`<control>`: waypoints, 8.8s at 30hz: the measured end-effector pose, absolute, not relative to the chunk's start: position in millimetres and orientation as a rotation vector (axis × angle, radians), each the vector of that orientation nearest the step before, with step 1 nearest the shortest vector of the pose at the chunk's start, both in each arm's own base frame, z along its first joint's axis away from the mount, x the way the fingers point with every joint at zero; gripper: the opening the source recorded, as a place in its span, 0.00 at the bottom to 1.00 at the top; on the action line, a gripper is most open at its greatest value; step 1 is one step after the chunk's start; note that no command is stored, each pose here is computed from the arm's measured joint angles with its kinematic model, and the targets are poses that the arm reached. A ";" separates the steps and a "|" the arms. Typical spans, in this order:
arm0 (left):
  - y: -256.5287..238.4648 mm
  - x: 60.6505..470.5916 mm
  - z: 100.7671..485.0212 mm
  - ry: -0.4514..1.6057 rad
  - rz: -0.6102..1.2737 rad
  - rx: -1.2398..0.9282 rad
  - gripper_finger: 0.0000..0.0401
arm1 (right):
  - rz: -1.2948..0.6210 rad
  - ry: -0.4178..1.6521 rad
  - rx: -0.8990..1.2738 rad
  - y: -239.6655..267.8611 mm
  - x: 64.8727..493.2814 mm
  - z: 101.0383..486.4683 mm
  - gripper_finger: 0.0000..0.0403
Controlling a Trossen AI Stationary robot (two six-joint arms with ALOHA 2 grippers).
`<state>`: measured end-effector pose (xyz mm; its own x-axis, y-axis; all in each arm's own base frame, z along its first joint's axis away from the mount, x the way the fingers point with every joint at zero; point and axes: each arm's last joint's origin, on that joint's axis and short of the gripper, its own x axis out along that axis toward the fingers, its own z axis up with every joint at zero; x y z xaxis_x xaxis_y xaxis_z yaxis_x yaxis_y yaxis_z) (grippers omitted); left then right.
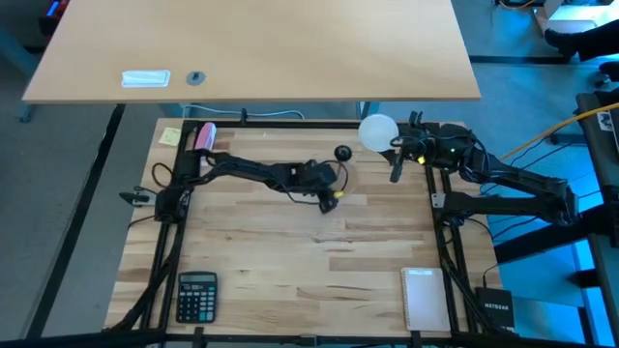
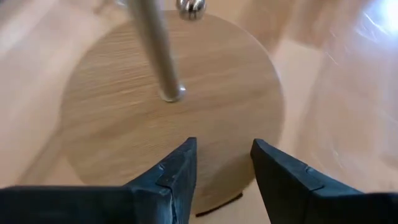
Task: Screw lightbulb
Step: Insert the white lightbulb into the lamp
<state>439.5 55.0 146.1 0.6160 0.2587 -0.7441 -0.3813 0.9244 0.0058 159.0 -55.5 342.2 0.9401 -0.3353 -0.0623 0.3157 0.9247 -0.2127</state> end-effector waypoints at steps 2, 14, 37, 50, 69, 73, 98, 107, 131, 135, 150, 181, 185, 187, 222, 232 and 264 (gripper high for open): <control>50.5 436.1 153.9 0.839 0.345 -0.157 0.37 | -0.334 0.102 -0.203 -55.6 159.2 341.8 0.41; 52.4 407.7 235.4 0.696 0.326 -0.098 0.56 | -0.306 0.097 -0.175 -55.0 160.2 341.4 0.41; 108.2 414.6 152.6 0.258 0.338 -0.128 0.57 | -0.245 0.138 -0.123 -64.7 192.9 326.1 0.41; 109.9 414.9 148.0 0.285 0.296 -0.077 0.09 | -0.218 0.059 -0.043 -93.1 189.4 296.7 0.41; 84.2 419.0 146.6 0.336 0.101 -0.064 0.08 | 0.030 0.012 0.012 -96.4 220.0 281.6 0.41; 84.4 419.0 146.5 0.335 0.100 -0.058 0.07 | 0.041 0.023 0.027 -97.9 223.6 277.6 0.41; 83.1 419.2 145.3 0.338 0.160 -0.039 0.08 | 0.028 0.093 -0.013 -96.6 226.3 261.3 0.41; 78.8 419.8 147.3 0.334 0.143 -0.022 0.07 | 0.026 0.098 -0.008 -96.5 226.3 260.2 0.41; 64.3 401.0 194.0 0.401 -0.018 -0.016 0.08 | 0.265 -0.063 0.031 -96.9 233.9 328.5 0.41; 60.2 393.0 213.6 0.384 -0.099 -0.030 0.08 | 0.379 -0.046 0.026 -98.0 236.0 336.2 0.41; 50.2 385.9 222.3 0.431 -0.124 -0.093 0.07 | 0.479 -0.006 0.074 -107.8 260.0 329.5 0.41; 47.0 386.8 227.1 0.405 -0.071 -0.108 0.07 | 0.475 -0.002 0.055 -103.8 267.0 324.6 0.41; 47.6 387.0 227.4 0.401 -0.050 -0.104 0.08 | 0.475 -0.004 0.053 -103.8 267.0 324.8 0.41; 47.6 387.0 227.3 0.402 -0.049 -0.104 0.08 | 0.484 -0.016 0.043 -103.6 266.8 326.1 0.41; 44.1 381.8 241.5 0.366 -0.112 -0.097 0.07 | 0.563 -0.041 -0.003 -96.1 265.1 341.8 0.41; 43.2 382.7 242.9 0.349 -0.108 -0.094 0.07 | 0.516 0.001 0.008 -96.9 266.1 336.4 0.41; 63.6 381.9 250.5 0.337 0.598 -0.017 0.07 | -0.253 0.118 -0.051 -92.5 280.3 324.6 0.40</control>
